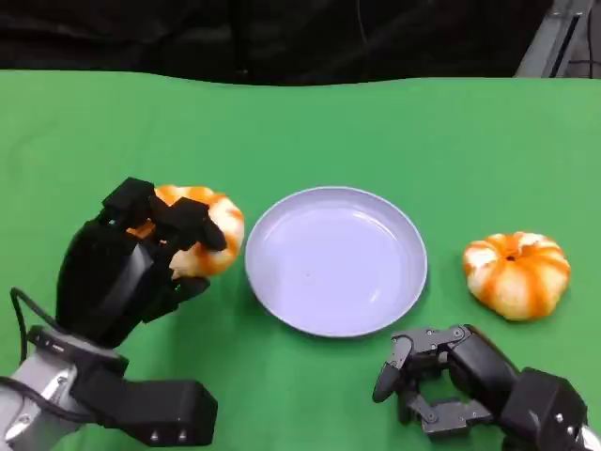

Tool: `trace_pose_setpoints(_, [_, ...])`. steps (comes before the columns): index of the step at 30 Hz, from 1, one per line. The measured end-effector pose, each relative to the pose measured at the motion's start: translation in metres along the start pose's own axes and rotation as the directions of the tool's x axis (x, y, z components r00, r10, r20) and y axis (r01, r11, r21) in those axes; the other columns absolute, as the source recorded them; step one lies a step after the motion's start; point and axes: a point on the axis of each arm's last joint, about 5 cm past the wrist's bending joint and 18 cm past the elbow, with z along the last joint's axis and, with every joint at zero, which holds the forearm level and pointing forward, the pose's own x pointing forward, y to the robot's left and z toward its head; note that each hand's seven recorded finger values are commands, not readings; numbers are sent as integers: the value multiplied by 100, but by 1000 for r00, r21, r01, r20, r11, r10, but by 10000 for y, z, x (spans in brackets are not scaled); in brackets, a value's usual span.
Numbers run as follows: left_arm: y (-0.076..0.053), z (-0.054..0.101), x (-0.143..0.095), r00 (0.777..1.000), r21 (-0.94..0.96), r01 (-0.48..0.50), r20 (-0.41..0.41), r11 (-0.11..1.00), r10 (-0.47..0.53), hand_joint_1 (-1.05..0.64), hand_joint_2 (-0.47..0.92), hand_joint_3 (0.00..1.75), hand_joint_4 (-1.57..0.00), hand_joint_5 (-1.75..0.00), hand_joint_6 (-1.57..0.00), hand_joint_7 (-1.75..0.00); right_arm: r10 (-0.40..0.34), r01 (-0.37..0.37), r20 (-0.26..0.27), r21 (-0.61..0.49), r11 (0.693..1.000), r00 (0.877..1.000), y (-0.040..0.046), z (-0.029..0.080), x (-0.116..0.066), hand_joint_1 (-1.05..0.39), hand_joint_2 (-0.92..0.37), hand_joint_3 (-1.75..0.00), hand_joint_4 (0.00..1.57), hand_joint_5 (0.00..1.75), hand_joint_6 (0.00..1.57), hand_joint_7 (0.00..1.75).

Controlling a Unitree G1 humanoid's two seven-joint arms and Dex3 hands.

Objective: Grasp the bread from the table and place it into the plate.

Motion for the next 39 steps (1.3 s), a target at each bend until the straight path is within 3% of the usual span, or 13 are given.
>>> trace_pose_setpoints(15, [22, 95, 252, 997, -18, 7, 82, 1000, -6, -11, 80, 1, -64, -175, -59, -153, 4, -4, 5, 0, 1000, 1000, -2, 8, 18, 19, -57, -107, 99, 131, 100, 95])
trace_pose_setpoints(22, [-5, 104, 342, 995, -22, 20, 102, 1000, -17, -13, 82, 1, -62, -175, -53, -159, 3, -3, 7, -2, 1000, 1000, -6, 12, 26, 19, -57, -105, 99, 129, 100, 95])
trace_pose_setpoints(39, [-257, 254, 508, 984, -121, 117, 151, 986, -98, -17, 88, 3, -54, -175, -46, -164, 11, -11, 13, -13, 1000, 1000, 15, 19, 33, 21, -61, -102, 99, 128, 101, 94])
